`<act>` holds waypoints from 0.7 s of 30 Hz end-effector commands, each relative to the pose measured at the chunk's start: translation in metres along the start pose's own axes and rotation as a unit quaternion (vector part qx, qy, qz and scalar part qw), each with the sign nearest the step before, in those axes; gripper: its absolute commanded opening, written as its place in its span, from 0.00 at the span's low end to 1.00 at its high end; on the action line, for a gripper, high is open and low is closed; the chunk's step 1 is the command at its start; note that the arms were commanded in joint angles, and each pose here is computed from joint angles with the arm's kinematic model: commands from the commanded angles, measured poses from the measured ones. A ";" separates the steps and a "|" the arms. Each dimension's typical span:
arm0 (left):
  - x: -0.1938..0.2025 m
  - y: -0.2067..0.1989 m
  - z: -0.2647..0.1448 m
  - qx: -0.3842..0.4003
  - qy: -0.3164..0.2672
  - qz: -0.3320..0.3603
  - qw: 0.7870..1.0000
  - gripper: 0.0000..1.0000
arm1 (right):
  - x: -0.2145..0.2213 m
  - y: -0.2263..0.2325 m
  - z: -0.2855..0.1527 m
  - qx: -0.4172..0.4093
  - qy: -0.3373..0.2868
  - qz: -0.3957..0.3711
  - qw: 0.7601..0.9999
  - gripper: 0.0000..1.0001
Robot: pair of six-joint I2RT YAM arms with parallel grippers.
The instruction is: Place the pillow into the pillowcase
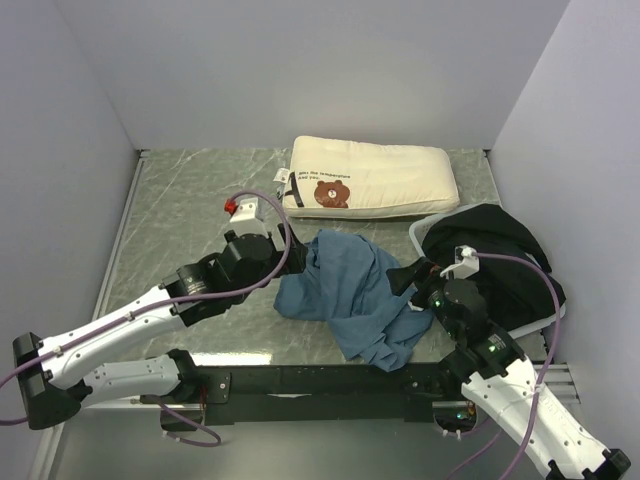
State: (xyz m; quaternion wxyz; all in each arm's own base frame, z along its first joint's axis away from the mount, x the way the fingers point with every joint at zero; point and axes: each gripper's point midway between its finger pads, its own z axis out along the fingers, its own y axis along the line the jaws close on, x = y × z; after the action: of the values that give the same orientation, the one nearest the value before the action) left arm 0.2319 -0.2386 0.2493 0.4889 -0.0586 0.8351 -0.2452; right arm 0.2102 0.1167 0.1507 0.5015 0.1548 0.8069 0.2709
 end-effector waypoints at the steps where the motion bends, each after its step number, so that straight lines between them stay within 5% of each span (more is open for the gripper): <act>1: 0.005 0.009 -0.004 -0.009 0.006 -0.010 1.000 0.99 | -0.023 0.009 -0.007 -0.003 -0.035 0.016 0.999 1.00; 21: 0.044 0.027 0.012 -0.028 0.046 0.000 0.999 0.99 | -0.005 0.019 0.012 -0.011 0.013 0.008 1.000 1.00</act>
State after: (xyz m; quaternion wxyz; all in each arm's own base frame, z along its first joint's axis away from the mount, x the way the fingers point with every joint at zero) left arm 0.2192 -0.2287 0.2161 0.4588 -0.0603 0.8554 -0.2326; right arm 0.2143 0.1196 0.1391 0.4805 0.1596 0.8234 0.2560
